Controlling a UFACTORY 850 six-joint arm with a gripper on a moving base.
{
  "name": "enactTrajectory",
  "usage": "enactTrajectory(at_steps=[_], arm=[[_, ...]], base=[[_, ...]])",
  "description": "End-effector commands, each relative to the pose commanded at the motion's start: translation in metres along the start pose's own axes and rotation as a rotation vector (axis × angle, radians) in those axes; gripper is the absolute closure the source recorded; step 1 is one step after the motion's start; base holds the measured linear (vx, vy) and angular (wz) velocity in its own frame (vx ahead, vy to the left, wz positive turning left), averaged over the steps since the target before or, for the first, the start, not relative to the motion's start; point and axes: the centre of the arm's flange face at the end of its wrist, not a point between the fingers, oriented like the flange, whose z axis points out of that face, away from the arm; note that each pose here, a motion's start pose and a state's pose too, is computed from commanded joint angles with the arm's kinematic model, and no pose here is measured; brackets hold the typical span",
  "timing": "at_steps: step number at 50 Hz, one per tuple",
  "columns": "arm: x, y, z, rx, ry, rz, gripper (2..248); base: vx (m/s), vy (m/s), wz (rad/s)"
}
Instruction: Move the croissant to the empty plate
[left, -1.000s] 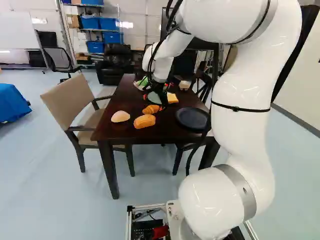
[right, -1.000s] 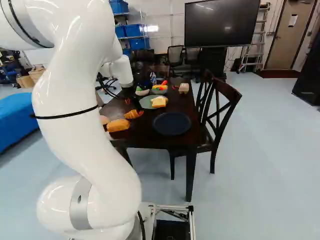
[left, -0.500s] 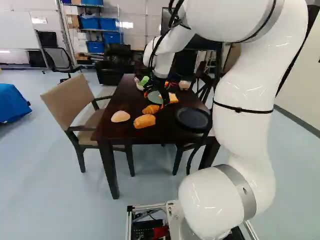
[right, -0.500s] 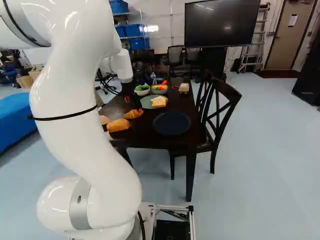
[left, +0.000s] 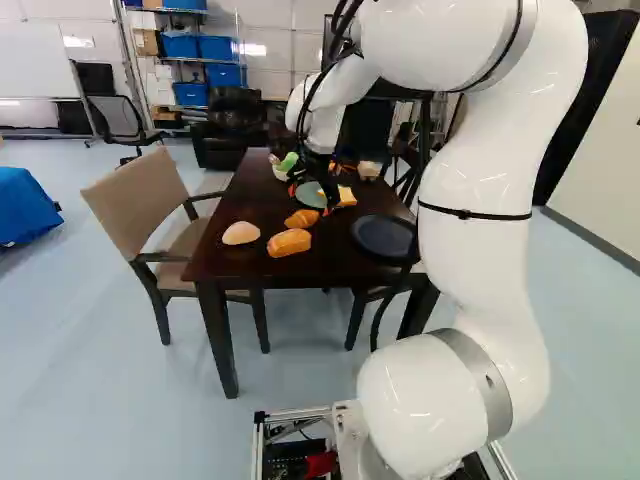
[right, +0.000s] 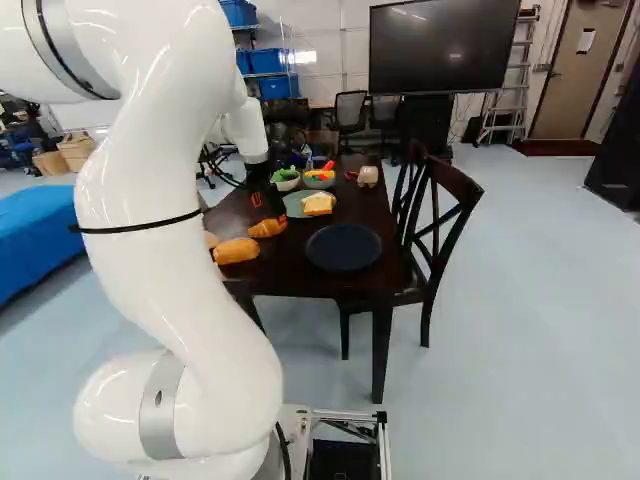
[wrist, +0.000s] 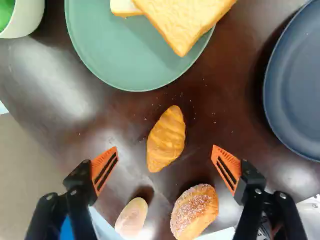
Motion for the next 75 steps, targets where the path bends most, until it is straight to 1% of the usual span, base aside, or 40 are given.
enactTrajectory(at_steps=[5,12,19,32,43,50,75], arm=[[0.0,0.001,0.0,-0.011,0.001,0.036,3],[0.0,0.001,0.0,-0.012,0.001,0.105,3],[0.002,-0.001,0.001,-0.011,0.002,0.105,3],[0.01,-0.016,0.005,-0.007,0.003,0.1,3],[0.006,-0.023,0.006,-0.034,-0.02,0.088,3],[0.005,-0.023,0.008,-0.057,-0.037,0.087,3],[0.008,-0.025,0.043,-0.103,-0.069,0.089,3]], base=[[0.0,0.0,0.0],[0.0,0.0,0.0],[0.0,0.0,0.0],[0.0,0.0,0.0],[0.0,0.0,0.0],[0.0,0.0,0.0],[0.0,0.0,0.0]])
